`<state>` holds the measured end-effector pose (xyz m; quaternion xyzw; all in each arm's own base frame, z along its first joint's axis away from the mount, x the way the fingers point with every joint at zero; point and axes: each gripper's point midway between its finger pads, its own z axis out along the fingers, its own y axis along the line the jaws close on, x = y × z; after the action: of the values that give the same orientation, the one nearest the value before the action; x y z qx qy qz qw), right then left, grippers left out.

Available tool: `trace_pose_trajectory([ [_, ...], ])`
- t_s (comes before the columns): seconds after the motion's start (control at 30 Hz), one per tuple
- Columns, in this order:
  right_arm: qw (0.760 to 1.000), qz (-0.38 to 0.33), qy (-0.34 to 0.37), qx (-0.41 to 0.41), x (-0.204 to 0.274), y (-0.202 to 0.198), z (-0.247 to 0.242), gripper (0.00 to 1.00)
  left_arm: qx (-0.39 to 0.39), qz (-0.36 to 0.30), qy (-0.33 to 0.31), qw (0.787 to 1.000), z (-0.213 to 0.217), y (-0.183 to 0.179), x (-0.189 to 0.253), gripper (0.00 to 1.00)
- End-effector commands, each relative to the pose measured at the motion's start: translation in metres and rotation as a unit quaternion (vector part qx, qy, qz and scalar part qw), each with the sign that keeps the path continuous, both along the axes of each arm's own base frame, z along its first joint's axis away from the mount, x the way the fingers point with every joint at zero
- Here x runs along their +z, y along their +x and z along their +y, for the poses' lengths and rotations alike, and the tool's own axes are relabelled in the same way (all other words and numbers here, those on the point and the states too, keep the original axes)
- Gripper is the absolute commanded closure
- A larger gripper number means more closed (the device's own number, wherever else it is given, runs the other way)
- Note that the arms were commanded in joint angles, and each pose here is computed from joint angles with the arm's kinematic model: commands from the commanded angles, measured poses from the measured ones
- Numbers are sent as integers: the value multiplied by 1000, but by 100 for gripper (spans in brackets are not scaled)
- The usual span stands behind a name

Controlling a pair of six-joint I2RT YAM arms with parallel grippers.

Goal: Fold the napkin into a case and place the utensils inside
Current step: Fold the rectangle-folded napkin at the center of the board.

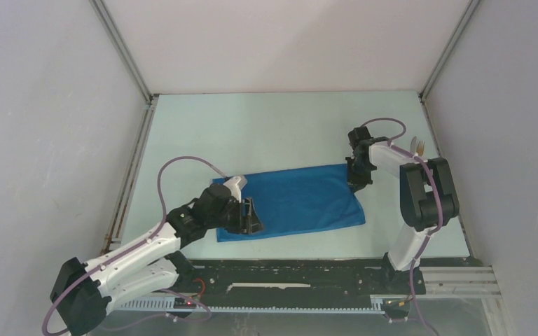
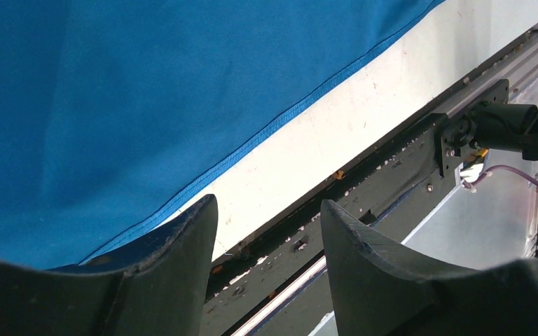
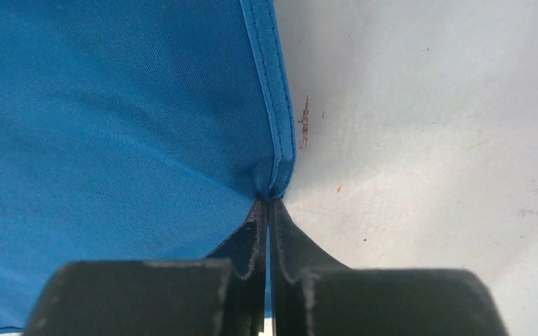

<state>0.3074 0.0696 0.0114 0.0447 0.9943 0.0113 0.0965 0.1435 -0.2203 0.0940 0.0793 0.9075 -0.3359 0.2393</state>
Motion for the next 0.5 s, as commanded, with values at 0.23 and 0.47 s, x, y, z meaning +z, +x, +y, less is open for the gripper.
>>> trace_pose_trajectory([
  [0.23,998,-49,-29,10,16,15,-7,100,64,-6,20,998,23,12,3,35],
  [0.47,997,-77,-13,10,33,17,-7,100,154,14,23,988,48,25,-7,33],
])
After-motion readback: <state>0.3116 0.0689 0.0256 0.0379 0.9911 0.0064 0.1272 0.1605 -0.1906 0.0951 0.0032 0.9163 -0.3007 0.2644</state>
